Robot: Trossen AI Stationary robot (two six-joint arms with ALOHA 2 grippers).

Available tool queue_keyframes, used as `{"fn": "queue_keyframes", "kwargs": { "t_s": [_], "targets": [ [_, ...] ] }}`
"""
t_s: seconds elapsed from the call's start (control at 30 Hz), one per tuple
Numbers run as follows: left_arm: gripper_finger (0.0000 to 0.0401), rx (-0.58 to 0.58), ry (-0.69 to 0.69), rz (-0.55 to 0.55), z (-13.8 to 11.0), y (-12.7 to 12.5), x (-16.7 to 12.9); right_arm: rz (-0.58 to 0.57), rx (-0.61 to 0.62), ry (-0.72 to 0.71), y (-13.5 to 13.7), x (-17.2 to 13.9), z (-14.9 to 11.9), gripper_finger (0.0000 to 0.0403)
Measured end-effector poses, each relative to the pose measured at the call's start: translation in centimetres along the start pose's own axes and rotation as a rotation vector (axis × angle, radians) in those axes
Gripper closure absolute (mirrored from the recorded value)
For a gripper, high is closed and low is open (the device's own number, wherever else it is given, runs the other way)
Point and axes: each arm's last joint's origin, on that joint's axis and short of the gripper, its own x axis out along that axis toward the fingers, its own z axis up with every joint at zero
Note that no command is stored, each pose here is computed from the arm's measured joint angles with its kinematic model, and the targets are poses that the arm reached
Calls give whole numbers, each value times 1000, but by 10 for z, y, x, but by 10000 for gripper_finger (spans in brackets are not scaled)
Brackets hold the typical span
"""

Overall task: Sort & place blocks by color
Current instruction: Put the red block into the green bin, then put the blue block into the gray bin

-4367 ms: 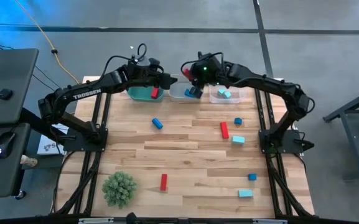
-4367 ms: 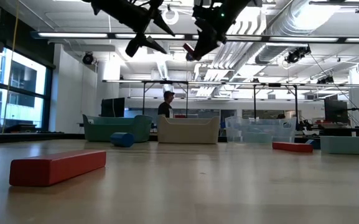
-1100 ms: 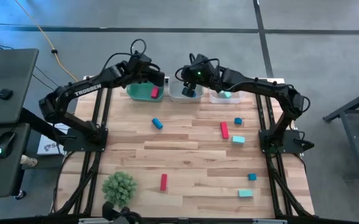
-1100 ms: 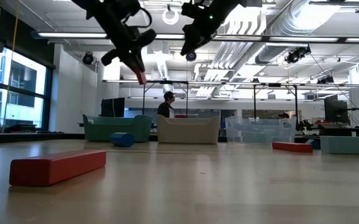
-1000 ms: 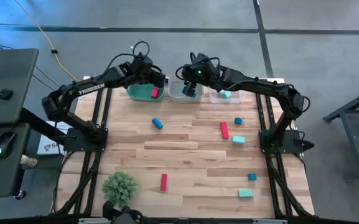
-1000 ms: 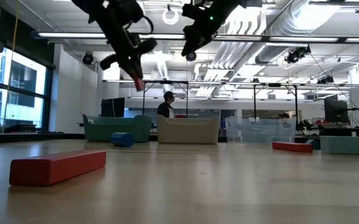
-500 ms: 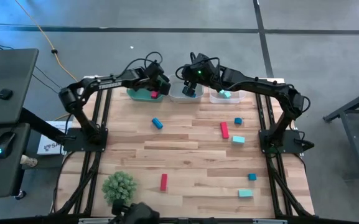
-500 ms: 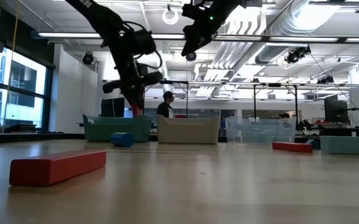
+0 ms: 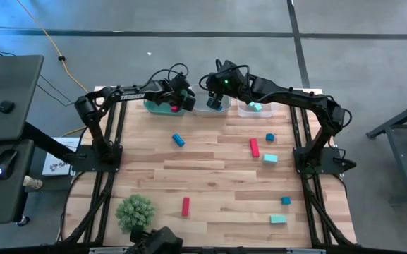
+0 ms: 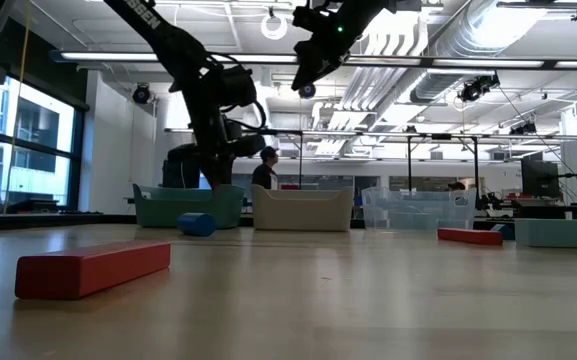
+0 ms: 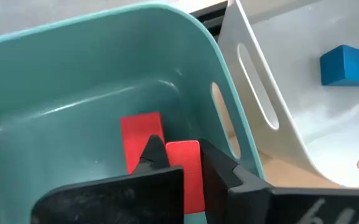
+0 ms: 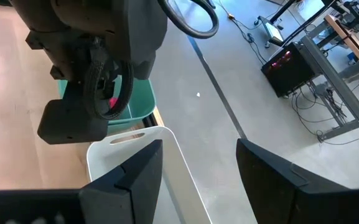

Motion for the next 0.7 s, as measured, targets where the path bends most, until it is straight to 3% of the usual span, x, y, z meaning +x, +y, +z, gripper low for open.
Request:
{"fn": "queue_keyframes", "kwargs": {
  "t_s": [0.4,0.7],
  "targets": [
    [386,10,0,-2,-1,-1,0,0,0,0,0,0,0,208],
    [381,31,38,-102,6,8,3,0,0,0,0,0,0,208]
  ]
}}
